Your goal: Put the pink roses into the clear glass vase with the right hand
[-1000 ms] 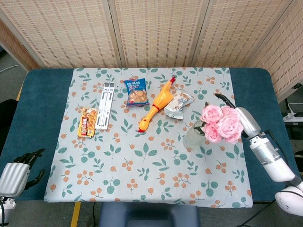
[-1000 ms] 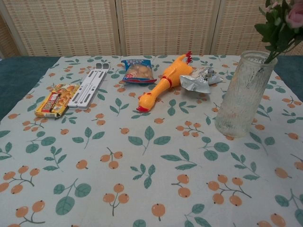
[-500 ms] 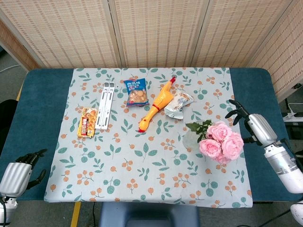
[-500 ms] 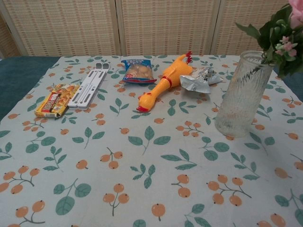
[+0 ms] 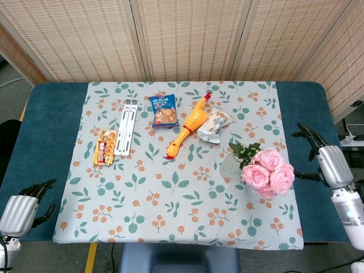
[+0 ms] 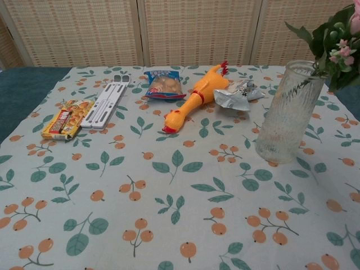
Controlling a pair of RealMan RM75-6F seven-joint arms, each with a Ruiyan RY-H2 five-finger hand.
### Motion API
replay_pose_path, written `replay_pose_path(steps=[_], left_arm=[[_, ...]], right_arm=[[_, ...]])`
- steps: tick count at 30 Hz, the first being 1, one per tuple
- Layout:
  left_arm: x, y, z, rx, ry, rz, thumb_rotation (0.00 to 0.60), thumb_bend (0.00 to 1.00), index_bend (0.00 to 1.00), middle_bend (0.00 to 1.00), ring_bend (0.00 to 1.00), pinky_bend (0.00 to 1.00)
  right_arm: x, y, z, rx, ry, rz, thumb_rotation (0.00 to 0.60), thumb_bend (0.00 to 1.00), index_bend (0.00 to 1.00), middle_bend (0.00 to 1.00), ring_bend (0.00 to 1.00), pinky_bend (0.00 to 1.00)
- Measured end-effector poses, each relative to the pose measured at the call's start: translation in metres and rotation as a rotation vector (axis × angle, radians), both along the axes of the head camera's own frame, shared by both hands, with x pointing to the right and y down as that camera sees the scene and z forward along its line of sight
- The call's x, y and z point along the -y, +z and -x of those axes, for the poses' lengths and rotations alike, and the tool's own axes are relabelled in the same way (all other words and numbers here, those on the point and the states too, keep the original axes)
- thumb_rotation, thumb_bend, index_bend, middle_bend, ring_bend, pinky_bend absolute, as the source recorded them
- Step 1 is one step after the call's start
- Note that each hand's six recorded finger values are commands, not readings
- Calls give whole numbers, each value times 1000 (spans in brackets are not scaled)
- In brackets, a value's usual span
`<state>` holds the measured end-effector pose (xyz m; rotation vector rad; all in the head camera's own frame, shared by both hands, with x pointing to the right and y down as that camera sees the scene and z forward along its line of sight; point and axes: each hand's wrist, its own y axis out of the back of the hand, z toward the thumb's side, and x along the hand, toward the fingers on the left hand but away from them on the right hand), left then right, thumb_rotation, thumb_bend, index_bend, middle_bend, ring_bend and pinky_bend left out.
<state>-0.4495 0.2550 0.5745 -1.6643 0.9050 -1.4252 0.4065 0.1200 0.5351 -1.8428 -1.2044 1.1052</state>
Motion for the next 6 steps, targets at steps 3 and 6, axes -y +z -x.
replay_pose_path(steps=[3,6], left_arm=[[-1,1,2,3,-6,6,600,371,191,333,345,488],[0,-1,3,1,-6,0,600,371,191,333,345,488]], right_arm=[[-23,-3,-6,-131,-12,-78,600,55,36,184,136,492],[-48,-4,-9,-269,-10,-165,600,55,0,42,16,334]])
